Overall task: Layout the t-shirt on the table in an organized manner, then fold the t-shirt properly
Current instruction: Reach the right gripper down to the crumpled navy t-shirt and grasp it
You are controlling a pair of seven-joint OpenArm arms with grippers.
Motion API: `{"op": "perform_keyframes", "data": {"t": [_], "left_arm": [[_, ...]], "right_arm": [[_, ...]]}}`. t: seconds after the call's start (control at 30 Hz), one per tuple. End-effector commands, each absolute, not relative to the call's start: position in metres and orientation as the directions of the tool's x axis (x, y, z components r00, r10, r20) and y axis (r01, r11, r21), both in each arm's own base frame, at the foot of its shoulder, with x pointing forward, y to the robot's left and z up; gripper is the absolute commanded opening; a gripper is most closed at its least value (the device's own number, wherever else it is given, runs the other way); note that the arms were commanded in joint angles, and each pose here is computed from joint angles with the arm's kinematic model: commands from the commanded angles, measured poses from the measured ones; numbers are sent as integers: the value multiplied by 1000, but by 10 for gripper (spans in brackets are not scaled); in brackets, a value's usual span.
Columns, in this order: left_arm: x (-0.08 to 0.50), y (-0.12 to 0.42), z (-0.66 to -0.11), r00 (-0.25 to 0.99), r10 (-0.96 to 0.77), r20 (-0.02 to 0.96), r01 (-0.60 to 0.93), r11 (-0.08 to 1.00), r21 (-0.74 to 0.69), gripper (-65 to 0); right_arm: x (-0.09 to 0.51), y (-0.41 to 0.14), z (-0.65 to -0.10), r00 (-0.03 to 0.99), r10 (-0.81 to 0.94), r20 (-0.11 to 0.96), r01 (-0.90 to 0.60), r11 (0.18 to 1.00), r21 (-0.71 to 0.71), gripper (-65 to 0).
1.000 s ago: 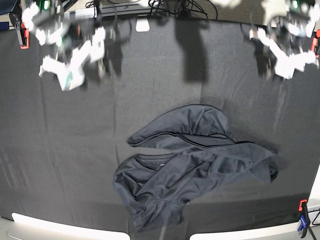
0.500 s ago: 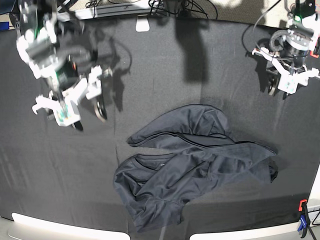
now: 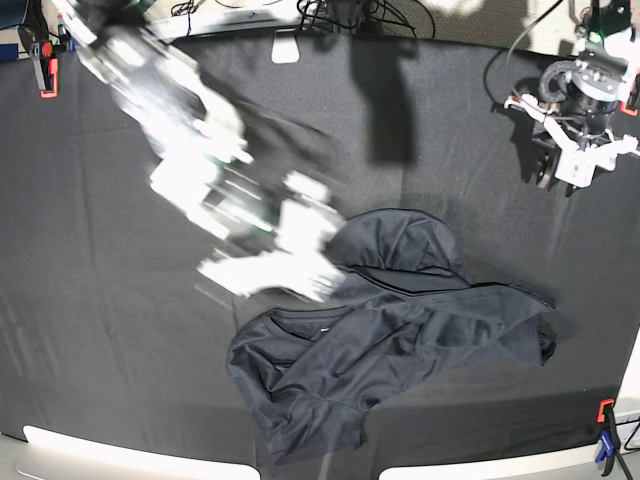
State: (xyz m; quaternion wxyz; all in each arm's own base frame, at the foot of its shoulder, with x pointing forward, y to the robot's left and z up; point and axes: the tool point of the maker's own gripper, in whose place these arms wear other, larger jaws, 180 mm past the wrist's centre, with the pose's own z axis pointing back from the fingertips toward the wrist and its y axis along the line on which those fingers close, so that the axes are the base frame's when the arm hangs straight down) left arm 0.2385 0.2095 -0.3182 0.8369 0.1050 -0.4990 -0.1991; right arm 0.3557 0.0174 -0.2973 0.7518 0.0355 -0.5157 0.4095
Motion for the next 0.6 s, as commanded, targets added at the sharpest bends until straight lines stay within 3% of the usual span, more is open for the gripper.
{"op": "perform_keyframes", "data": {"t": [0.0,0.3,0.57], "left_arm": [[242,211,-308,391,-446,805,219,895,389,-435],[242,212,-309,401,-447,800,219,894,390,-435],[241,212,-311,404,-446,798,219,895,389,-435]], "right_arm": [[370,29,-280,83,566,820,-637,663,-393,-297],[424,102,-313,143,644,752,-701,602,-382,-297],[416,134,-327,144,702,697,-783,512,-354,-299]]}}
